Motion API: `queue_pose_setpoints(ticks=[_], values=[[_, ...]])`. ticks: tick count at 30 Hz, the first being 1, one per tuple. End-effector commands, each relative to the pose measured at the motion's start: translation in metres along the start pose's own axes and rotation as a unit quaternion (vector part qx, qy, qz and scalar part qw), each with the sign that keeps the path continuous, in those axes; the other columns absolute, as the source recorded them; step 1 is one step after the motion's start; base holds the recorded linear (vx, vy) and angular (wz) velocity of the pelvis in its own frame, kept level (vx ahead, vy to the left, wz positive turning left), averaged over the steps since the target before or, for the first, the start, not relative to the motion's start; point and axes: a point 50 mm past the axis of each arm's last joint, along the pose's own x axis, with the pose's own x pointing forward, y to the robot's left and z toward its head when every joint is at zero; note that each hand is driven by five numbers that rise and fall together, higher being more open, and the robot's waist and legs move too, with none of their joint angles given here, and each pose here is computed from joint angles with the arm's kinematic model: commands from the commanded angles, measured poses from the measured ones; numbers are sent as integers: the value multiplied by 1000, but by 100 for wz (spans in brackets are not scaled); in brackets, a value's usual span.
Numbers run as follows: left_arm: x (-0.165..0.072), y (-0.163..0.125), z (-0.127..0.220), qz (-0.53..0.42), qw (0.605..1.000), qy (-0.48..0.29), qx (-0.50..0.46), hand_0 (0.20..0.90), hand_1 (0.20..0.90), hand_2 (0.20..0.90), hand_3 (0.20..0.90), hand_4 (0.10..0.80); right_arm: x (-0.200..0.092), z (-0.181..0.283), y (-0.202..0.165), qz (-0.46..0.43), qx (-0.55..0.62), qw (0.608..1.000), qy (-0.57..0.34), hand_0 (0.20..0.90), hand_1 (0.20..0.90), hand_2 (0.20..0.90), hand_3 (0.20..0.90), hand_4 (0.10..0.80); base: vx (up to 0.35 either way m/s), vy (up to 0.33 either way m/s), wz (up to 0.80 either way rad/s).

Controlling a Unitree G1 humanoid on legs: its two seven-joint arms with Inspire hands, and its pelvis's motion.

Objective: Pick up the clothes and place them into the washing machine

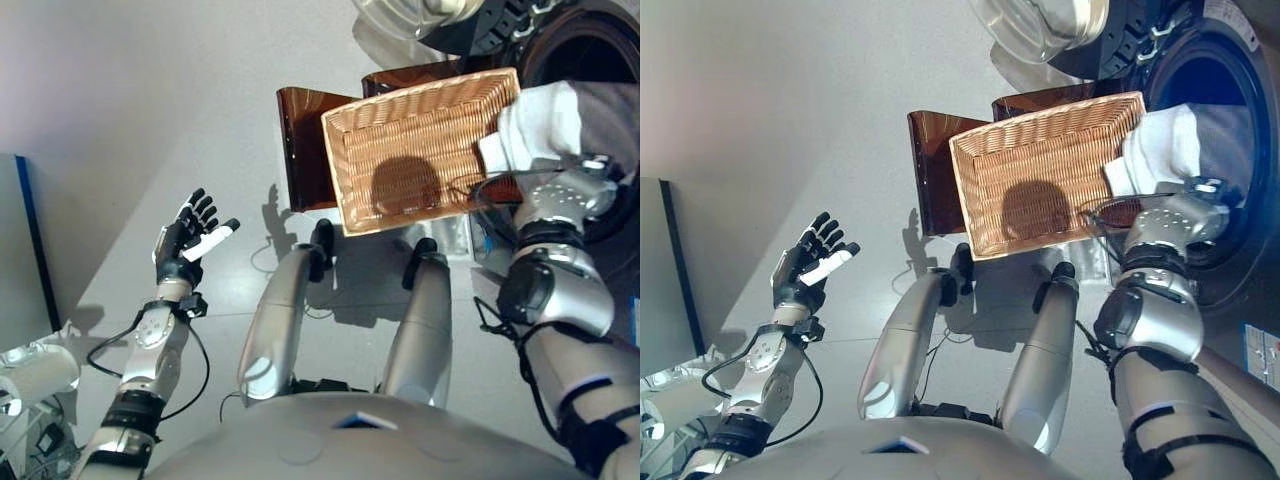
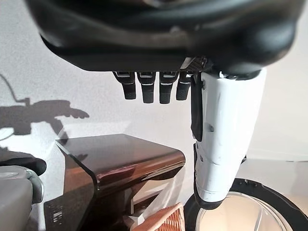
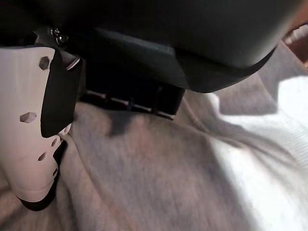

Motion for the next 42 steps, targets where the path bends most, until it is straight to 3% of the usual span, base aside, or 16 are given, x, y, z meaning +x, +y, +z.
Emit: queue_pose_setpoints(ticks=[1, 5, 11, 12, 13, 14, 24, 29, 30, 31, 33, 40, 41, 42], values=[[-5, 21, 24, 22, 999, -47, 11, 900, 900, 900, 900, 800, -2, 78, 78, 124, 61, 979, -151, 200, 200, 200, 200, 300, 0, 0, 0], [-7, 20, 24, 22, 999, -50, 3, 900, 900, 900, 900, 800, -7, 93, 93, 142, 91, 971, -171, 200, 200, 200, 200, 300, 0, 0, 0], [-7, 21, 24, 22, 998, -51, 2, 900, 900, 900, 900, 800, -12, 80, 97, 171, 64, 971, -156, 200, 200, 200, 200, 300, 1, -1, -1], [-7, 21, 24, 24, 998, -53, 2, 900, 900, 900, 900, 800, -13, 76, 96, 179, 54, 971, -152, 389, 389, 389, 389, 435, 0, 0, 0], [-7, 22, 25, 23, 998, -55, 4, 900, 900, 900, 900, 800, -13, 74, 96, 185, 44, 970, -150, 502, 502, 502, 502, 516, 0, 0, 0], [-7, 22, 25, 23, 998, -55, 5, 900, 900, 900, 900, 800, -13, 72, 95, 189, 30, 970, -148, 900, 900, 900, 900, 800, 0, 0, 0], [-8, 27, 29, 27, 998, -64, 11, 900, 900, 900, 900, 800, -7, 39, 78, 227, -147, 957, -107, 900, 900, 900, 900, 800, 0, 0, 0], [-10, 27, 27, 28, 998, -63, 4, 900, 900, 900, 900, 800, -14, 15, 71, 273, -266, 920, -91, 900, 900, 900, 900, 800, -12, 11, -7], [-11, 28, 25, 30, 998, -58, 4, 900, 900, 900, 900, 800, -16, 8, 68, 298, -376, 870, -113, 900, 900, 900, 900, 800, -26, 5, -12], [-12, 29, 26, 32, 998, -60, 7, 900, 900, 900, 900, 800, -21, 5, 70, 322, -414, 842, -130, 900, 900, 900, 900, 800, -33, 9, -11], [-13, 30, 26, 34, 997, -65, 10, 900, 900, 900, 900, 800, -32, -7, 62, 370, -521, 750, -171, 900, 900, 900, 900, 800, -18, 4, -3], [-15, 35, 30, 35, 996, -76, 22, 900, 900, 900, 900, 800, -28, -14, 34, 391, -661, 602, -218, 900, 900, 900, 900, 800, 0, 0, 0], [-15, 35, 30, 35, 996, -76, 22, 900, 900, 900, 900, 800, -28, -14, 34, 391, -661, 602, -218, 900, 900, 900, 900, 800, 0, 0, 0], [-16, 37, 31, 33, 996, -77, 27, 900, 900, 900, 900, 800, -25, -14, 28, 389, -697, 558, -229, 900, 900, 900, 900, 800, 0, 0, 0]])
